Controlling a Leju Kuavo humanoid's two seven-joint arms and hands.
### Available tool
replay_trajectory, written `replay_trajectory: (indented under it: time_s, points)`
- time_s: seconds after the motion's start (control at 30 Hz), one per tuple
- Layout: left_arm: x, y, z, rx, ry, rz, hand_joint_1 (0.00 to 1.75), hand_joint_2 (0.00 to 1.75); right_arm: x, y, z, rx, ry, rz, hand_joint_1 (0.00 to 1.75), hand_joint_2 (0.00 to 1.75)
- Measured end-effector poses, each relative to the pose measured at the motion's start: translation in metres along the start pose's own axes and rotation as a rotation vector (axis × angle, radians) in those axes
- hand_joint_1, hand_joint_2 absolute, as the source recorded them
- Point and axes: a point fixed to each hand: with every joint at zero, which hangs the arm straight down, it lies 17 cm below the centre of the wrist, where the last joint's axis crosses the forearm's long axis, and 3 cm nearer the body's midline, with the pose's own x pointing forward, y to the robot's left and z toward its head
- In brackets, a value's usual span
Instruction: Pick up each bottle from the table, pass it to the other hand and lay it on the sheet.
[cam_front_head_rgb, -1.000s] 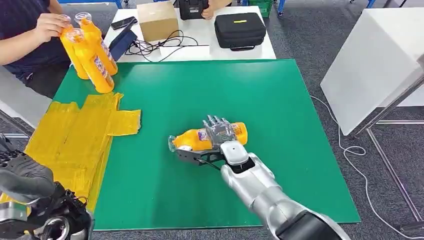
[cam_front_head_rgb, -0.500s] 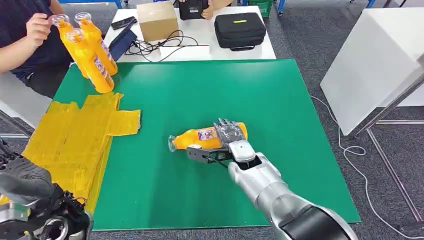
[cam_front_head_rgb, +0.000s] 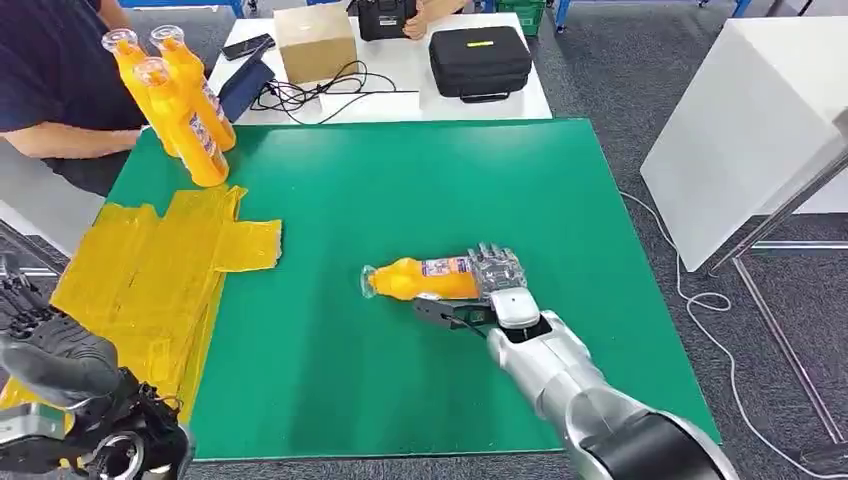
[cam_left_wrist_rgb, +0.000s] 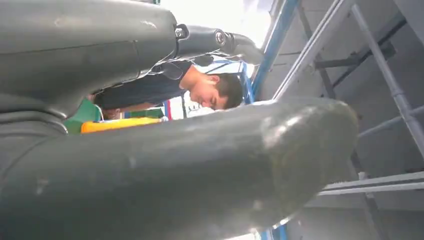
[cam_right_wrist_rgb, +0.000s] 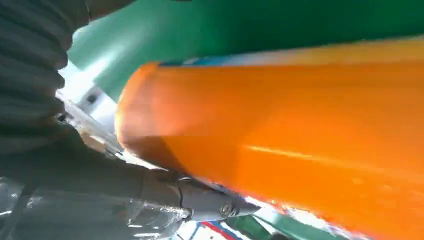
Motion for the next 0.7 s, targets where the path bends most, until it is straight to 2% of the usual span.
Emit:
replay_trajectory:
  time_s: [0.2,0.6,0.63,0.7]
  points:
    - [-0.008,-0.018,0.003,-0.046,0.013,0.042,0.00,0.00,-0.027,0.021,-0.001,0.049,0.045,-0.027,1.75,1.75]
    - [-0.023,-0.048,0.009,-0.124,0.041,0.099,0.00,0.00,-0.045,0.033,-0.002,0.063,0.065,-0.103,1.75,1.75]
    - [-0.025,-0.051,0.010,-0.131,0.044,0.101,0.00,1.75,-0.047,0.035,-0.002,0.065,0.066,-0.107,1.75,1.75]
    - [-0.036,-0.061,0.014,-0.175,0.094,0.135,0.00,1.75,-0.048,0.035,-0.002,0.048,0.059,-0.146,1.75,1.75]
